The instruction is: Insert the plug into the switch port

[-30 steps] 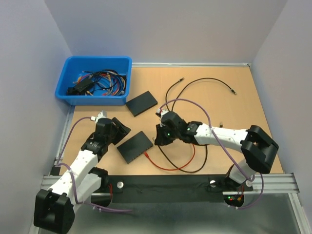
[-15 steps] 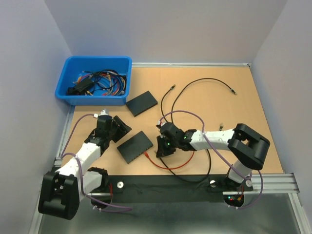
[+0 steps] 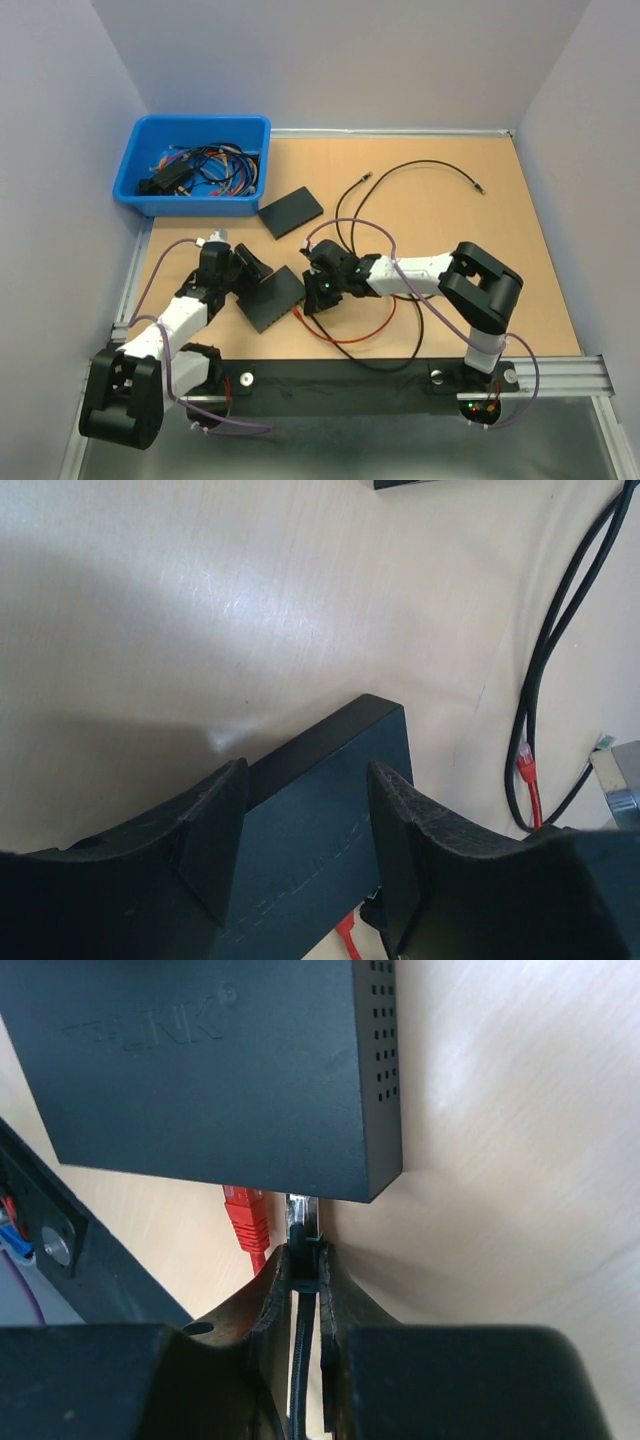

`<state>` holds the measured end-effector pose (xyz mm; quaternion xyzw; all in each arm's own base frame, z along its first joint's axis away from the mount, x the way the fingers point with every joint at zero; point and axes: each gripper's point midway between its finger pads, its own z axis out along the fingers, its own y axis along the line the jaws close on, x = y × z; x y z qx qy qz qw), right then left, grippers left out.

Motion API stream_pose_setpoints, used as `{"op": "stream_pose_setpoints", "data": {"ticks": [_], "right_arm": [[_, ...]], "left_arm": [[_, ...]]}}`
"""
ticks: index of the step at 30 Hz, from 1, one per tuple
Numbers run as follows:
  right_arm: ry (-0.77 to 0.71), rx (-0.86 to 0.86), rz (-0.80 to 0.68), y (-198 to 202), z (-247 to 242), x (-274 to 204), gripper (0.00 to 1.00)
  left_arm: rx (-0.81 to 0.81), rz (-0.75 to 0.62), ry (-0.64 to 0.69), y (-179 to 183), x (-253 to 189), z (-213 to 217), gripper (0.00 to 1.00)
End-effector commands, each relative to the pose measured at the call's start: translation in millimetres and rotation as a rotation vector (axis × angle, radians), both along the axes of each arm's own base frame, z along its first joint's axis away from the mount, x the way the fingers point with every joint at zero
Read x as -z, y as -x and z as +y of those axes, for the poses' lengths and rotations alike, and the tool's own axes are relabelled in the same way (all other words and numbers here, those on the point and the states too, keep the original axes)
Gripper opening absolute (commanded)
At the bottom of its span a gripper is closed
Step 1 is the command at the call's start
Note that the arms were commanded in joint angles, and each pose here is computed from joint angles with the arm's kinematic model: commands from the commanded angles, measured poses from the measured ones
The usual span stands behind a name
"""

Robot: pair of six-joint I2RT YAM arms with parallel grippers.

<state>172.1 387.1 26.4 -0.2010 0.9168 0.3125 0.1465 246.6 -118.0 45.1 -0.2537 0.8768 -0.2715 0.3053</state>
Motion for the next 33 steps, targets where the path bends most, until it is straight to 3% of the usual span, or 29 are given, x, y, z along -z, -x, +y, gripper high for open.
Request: {"op": "stream_pose_setpoints", "data": {"ticks": [1,9,21,26,33], "right_arm": [[-0.018,0.017,-0.113,-43.0,11.2,-17.1,0.01],[0.085,0.038,-0.271,-114.6,-6.2,-39.9,0.01],[0.155,-0.038,-0.368,-111.3,-29.7,-58.7,0.0],[0.113,-0.108,-0.424,-98.3,-35.2,-83.8,0.0],[0.048,-0.304,-0.418,-26.4,-30.2,-89.2,0.01]], "left_arm": [[0.016,-0.023,0.028,0.5,-3.2,-3.6,0.61],[0.036,0.017,0.084,14.0,10.8,-11.3,0.6],[0.02,-0.02,0.068,6.1,6.2,-8.0,0.59],[0.01,-0.075,0.069,2.4,-6.6,-6.3,0.59],[-0.004,-0.122,0.058,0.7,-17.9,-2.3,0.59]]}}
